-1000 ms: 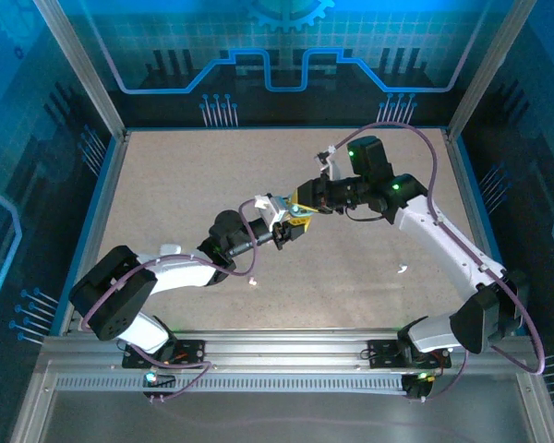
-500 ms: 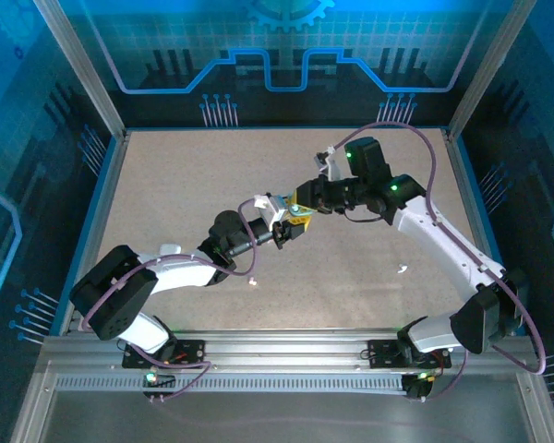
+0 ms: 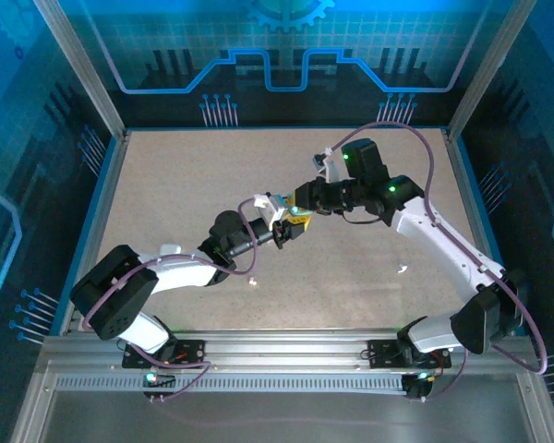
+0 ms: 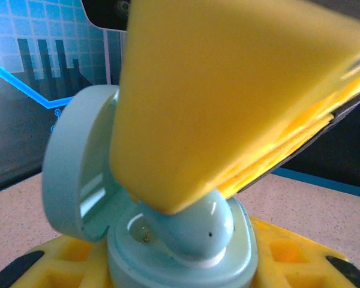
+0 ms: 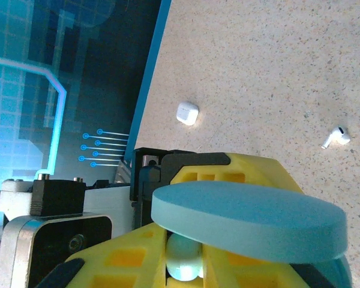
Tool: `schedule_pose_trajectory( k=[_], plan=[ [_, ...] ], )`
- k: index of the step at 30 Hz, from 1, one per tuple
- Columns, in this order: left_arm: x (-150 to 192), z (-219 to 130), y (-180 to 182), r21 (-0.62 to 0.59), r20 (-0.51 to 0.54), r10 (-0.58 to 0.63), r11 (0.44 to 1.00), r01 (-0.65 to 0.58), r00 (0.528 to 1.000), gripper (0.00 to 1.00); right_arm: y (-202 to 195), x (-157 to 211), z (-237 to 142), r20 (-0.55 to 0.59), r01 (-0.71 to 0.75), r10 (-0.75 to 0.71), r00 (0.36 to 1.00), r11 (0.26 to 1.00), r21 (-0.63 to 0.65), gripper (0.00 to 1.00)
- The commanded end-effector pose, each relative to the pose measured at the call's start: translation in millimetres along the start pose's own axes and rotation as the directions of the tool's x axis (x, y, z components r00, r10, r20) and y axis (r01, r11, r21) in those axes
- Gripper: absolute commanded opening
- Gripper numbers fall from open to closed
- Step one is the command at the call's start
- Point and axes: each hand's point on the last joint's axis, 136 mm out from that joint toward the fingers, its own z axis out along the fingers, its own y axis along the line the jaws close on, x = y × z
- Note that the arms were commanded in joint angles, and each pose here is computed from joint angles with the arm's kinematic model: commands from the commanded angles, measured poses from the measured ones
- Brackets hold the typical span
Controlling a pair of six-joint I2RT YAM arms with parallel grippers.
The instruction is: Insert the wireless bluetooth earbuds into the charging case
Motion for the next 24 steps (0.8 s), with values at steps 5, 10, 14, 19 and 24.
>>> schedule_pose_trajectory(
  k=[5,10,14,19,24],
  plan=[
    [-41,1,-6,0.013,0.135,0.033,0.999,-0.036,0.990,0.32,-13,9,-1,-0.025,0.001,0.001,1.000,0.994,0.110,0.24],
    [-41,1,-5,0.011,0.134,0.035,0.999,-0.036,0.990,0.32,-11,6,-4,-0.011,0.009,-0.007,1.000,0.993,0.122,0.25],
    [-39,1,-6,0.015,0.130,0.032,0.999,-0.034,0.991,0.32,-11,5,-6,-0.005,0.012,-0.011,1.000,0.991,0.133,0.27],
    [-39,1,-6,0.014,0.129,0.033,0.999,-0.035,0.991,0.32,-8,2,-11,0.015,0.016,-0.018,1.000,0.990,0.137,0.30],
    [-38,0,-6,0.014,0.126,0.032,0.999,-0.034,0.992,0.32,0,-1,-17,0.031,0.027,-0.031,0.999,0.992,0.126,0.34]
  ],
)
